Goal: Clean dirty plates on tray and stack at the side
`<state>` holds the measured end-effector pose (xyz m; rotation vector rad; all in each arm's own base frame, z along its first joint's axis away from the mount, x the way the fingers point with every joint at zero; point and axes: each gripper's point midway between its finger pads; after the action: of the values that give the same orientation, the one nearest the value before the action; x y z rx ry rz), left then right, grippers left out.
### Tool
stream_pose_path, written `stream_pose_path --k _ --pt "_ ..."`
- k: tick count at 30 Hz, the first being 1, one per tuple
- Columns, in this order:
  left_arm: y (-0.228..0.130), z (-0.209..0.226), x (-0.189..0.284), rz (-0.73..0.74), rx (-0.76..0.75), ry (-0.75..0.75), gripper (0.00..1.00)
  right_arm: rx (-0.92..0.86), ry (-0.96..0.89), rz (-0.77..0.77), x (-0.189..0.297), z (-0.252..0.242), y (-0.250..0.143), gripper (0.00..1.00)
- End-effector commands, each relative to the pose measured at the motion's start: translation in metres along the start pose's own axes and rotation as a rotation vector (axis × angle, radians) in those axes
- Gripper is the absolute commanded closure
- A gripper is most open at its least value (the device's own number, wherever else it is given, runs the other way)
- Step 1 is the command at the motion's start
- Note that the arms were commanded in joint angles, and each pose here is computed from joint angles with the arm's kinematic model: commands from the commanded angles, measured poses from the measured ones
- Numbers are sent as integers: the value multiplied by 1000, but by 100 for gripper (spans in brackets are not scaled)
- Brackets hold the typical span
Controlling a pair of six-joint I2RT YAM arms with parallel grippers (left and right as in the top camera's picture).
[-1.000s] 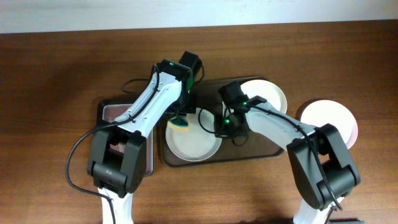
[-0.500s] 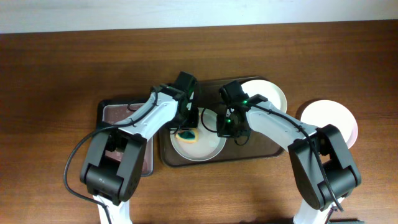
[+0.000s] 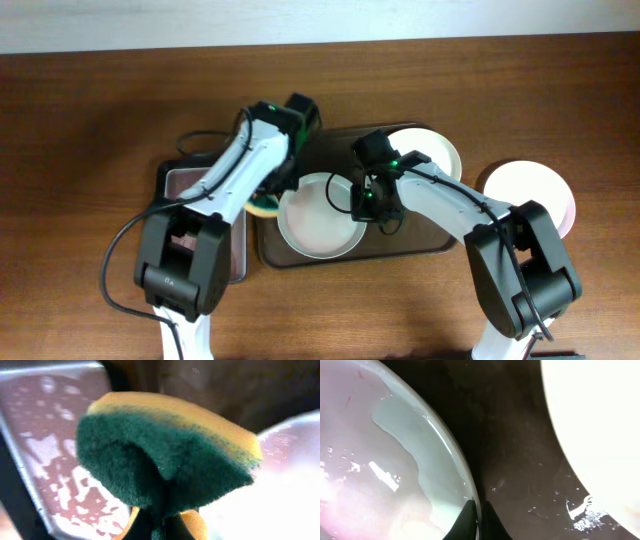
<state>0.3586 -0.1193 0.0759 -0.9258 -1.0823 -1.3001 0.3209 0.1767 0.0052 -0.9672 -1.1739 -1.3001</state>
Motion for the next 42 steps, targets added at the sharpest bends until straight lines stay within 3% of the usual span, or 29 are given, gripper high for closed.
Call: stream_pose_path --k 1,9,12,20,26,42 --pt "4 22 13 36 76 -25 100 -22 -116 4 -7 -26 -4 96" --pt "-3 100 21 121 157 -60 100 116 -64 -41 34 -4 14 96" --pt "-5 93 15 133 133 -195 100 184 -102 -75 54 0 16 96" --pt "-34 81 -50 178 142 -184 100 335 -470 -123 111 -10 21 96" --pt "-41 79 -65 181 142 -183 100 443 -772 -321 176 16 32 96" --pt "-39 79 -66 176 143 -184 100 642 -1031 -661 230 86 18 96"
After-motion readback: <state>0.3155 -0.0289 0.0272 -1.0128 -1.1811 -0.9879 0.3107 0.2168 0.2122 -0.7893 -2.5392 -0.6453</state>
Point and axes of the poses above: each gripper's point midway between its finger pads, its own x axis back along the fingers, its own z axis along the line the jaws close on, y = z × x, and after that the axes turned 6 degrees about x, right-handed
